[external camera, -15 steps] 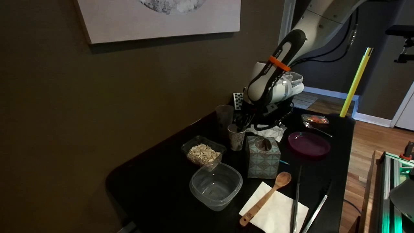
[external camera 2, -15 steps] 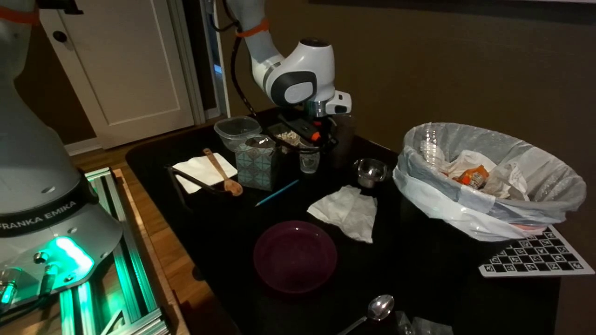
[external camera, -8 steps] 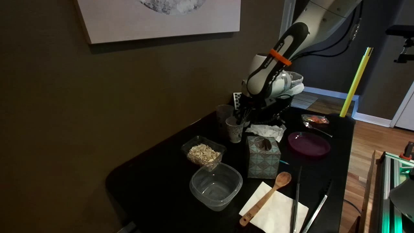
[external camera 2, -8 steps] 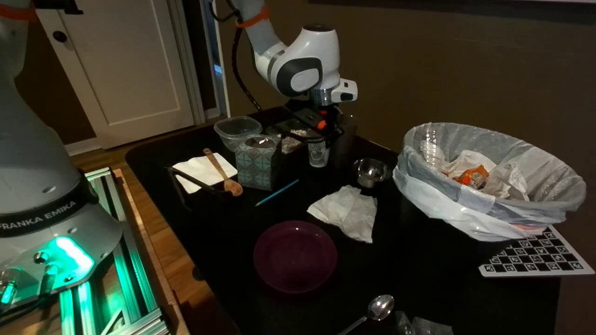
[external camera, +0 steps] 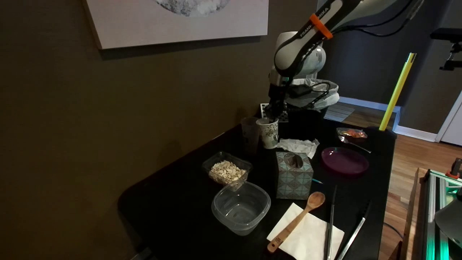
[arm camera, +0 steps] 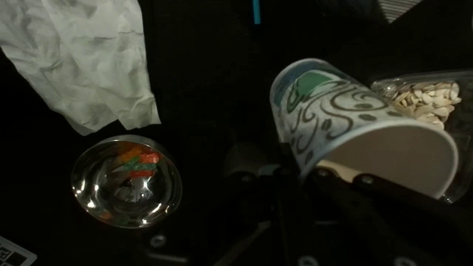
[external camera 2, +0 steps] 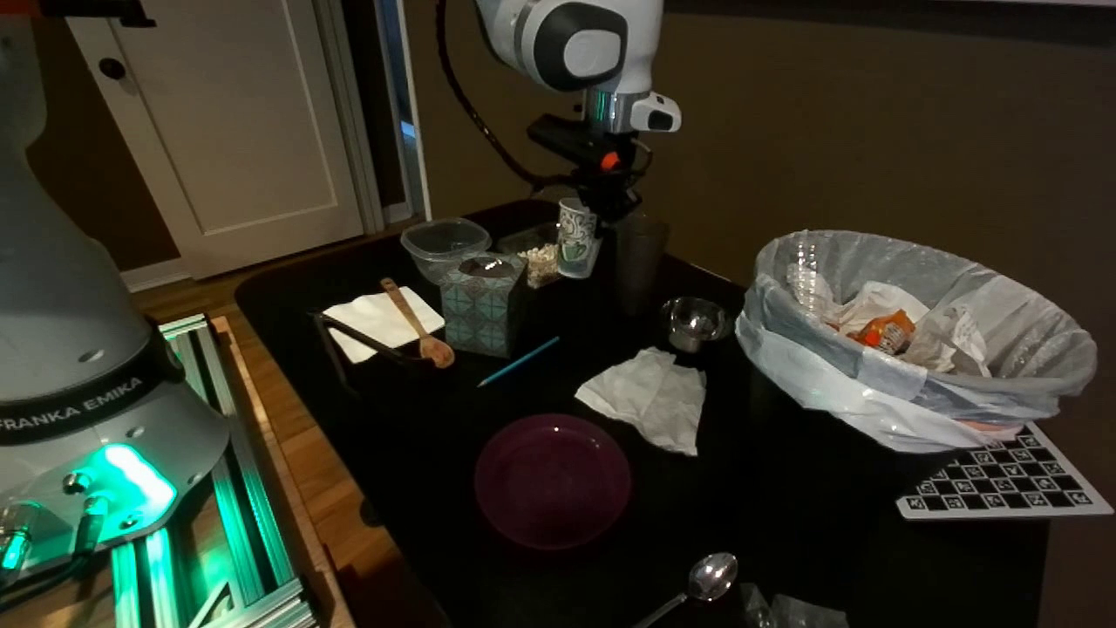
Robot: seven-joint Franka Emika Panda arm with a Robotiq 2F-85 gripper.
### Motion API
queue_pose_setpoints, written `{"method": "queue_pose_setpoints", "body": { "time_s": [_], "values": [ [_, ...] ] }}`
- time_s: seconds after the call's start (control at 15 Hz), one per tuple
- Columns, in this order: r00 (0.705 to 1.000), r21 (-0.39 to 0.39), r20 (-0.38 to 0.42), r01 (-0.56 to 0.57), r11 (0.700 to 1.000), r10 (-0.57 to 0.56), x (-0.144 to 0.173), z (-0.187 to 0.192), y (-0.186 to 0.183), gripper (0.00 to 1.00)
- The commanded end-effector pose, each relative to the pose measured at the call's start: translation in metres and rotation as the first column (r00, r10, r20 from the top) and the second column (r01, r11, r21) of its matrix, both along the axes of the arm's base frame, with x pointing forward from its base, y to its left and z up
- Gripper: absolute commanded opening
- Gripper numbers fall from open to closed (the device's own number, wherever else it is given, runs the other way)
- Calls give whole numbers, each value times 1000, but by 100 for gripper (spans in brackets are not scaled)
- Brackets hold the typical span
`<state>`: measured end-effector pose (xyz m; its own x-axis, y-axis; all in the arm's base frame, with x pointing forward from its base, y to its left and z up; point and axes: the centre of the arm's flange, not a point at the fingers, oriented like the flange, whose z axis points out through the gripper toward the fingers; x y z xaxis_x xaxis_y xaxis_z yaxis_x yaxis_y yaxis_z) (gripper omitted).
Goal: Pick up the cup, then pour the water into the bigger cup
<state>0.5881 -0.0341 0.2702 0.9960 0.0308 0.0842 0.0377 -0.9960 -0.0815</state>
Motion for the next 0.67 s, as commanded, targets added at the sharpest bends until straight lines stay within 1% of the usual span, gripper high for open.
{"method": "queue_pose_setpoints", "body": {
  "time_s": [0.0,0.07,0.13,0.33,0.47,0.6],
  "values": [
    [999,-64,-9,-41,997,41,-1,42,-9,1],
    [998,-92,17,-57,994,59,0,53,-11,1],
    [994,-152,53,-87,985,96,1,65,-14,1],
    [978,-306,106,-139,942,179,12,91,-19,1],
    [960,-400,139,-170,901,243,19,99,-14,1],
    [934,-491,161,-203,847,317,26,93,-5,1]
  ]
}}
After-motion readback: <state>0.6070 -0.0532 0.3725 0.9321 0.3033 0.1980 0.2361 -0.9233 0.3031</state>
